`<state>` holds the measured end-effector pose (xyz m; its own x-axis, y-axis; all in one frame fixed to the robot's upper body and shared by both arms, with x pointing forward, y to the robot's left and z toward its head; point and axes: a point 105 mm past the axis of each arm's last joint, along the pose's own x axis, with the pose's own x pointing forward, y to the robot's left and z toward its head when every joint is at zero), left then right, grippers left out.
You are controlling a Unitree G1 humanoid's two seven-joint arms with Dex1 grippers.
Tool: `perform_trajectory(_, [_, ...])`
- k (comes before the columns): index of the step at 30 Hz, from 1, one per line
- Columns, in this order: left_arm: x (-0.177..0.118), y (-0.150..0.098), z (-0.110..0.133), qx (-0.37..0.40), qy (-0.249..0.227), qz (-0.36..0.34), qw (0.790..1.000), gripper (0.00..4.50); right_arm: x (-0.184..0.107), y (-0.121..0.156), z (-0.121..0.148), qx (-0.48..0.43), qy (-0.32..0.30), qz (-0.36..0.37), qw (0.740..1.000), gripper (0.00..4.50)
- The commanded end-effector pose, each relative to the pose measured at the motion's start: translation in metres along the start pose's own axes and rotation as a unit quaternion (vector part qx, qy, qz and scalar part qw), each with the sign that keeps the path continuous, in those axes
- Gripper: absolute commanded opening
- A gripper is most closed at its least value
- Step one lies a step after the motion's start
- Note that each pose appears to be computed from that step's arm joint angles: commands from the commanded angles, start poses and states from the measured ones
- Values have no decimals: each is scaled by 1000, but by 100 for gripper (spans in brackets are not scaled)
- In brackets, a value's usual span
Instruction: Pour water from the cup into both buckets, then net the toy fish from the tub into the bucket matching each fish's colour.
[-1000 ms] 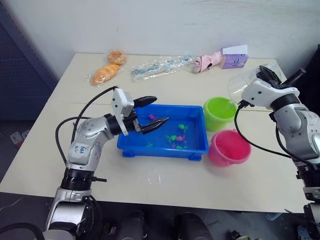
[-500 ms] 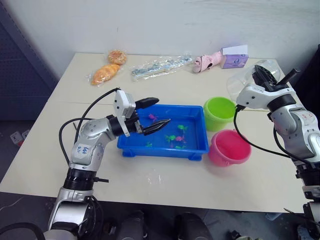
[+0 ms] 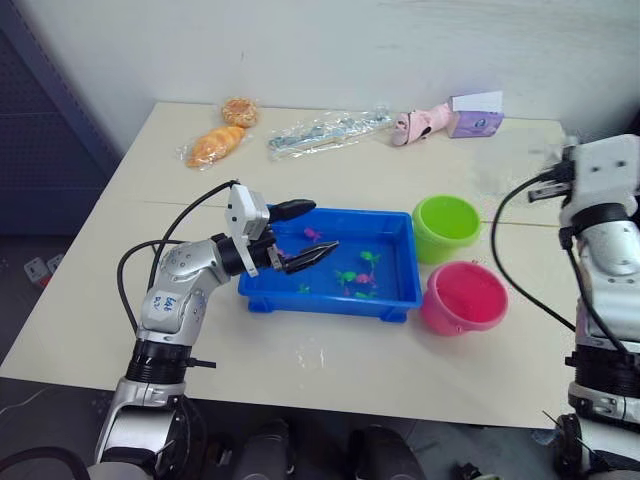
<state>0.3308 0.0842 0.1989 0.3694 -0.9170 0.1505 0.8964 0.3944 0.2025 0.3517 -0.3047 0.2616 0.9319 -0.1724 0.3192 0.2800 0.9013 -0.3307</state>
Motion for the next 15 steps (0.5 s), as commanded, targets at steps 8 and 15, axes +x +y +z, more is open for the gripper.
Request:
perform_trajectory(8, [-4, -10, 13, 4, -23, -53, 998, 450, -67, -54, -58, 310, 120, -180, 926, 9])
perform_trajectory(15, [-3, -15, 10, 1, -13, -84, 996, 450, -79, -30, -104, 330, 171, -205, 906, 9])
